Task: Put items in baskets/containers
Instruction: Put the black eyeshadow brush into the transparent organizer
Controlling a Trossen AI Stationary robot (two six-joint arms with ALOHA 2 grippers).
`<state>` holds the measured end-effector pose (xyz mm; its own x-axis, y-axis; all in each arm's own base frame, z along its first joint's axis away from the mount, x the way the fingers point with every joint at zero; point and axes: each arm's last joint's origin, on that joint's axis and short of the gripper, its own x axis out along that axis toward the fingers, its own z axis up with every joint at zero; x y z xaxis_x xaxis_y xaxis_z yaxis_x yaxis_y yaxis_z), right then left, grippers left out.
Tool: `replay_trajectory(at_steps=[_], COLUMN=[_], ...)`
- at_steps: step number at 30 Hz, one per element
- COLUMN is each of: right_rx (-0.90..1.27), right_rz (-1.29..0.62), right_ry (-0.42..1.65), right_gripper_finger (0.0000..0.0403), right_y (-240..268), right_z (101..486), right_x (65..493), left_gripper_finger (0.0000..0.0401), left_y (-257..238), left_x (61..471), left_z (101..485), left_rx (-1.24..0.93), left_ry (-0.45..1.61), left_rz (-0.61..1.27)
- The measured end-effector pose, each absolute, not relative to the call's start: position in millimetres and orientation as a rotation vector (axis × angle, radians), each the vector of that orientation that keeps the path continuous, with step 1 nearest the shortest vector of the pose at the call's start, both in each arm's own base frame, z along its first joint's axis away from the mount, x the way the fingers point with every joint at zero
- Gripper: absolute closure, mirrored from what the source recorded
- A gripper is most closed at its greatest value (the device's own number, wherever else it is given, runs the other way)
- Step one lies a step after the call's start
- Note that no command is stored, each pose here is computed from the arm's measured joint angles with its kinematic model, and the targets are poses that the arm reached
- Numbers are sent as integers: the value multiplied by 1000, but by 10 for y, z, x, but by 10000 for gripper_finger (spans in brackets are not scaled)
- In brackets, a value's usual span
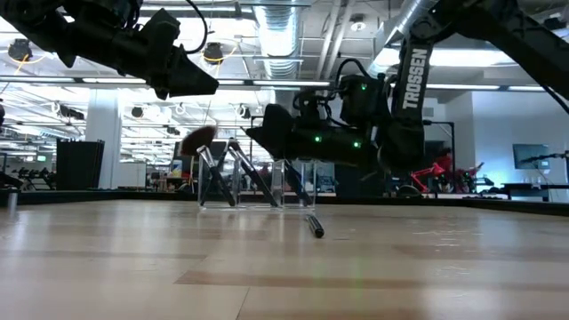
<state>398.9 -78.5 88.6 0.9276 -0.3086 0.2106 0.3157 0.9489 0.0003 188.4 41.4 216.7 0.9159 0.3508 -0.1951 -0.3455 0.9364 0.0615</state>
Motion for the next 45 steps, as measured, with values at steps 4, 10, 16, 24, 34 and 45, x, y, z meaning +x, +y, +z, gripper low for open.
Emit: replay_trajectory(at_steps=[4, 10, 16, 24, 34, 45], right_rx=[-71, -73, -83, -85, -123, 330], right_rz=[-324, -317, -313, -262, -203, -252], right_ry=[-214, -212, -211, -262, 90, 470], right_gripper_finger=[378, 362, 356, 351, 328, 296], right_y=[-785, -761, -743, -649, -218, 415], right_z=[921, 918, 919, 1125, 1916, 2182], right_x=[3990, 3995, 3999, 4018, 3961, 3637], left_gripper_finger=[238, 238, 238, 238, 238, 238], left_y=[414, 414, 414, 413, 413, 397], left_x=[1884, 1884, 1884, 1884, 1884, 1888], left_z=[2167, 2167, 2167, 2167, 2167, 2158], left_rx=[26, 26, 26, 26, 26, 20], left_ry=[206, 206, 205, 205, 205, 213], left_rz=[358, 358, 358, 357, 357, 297])
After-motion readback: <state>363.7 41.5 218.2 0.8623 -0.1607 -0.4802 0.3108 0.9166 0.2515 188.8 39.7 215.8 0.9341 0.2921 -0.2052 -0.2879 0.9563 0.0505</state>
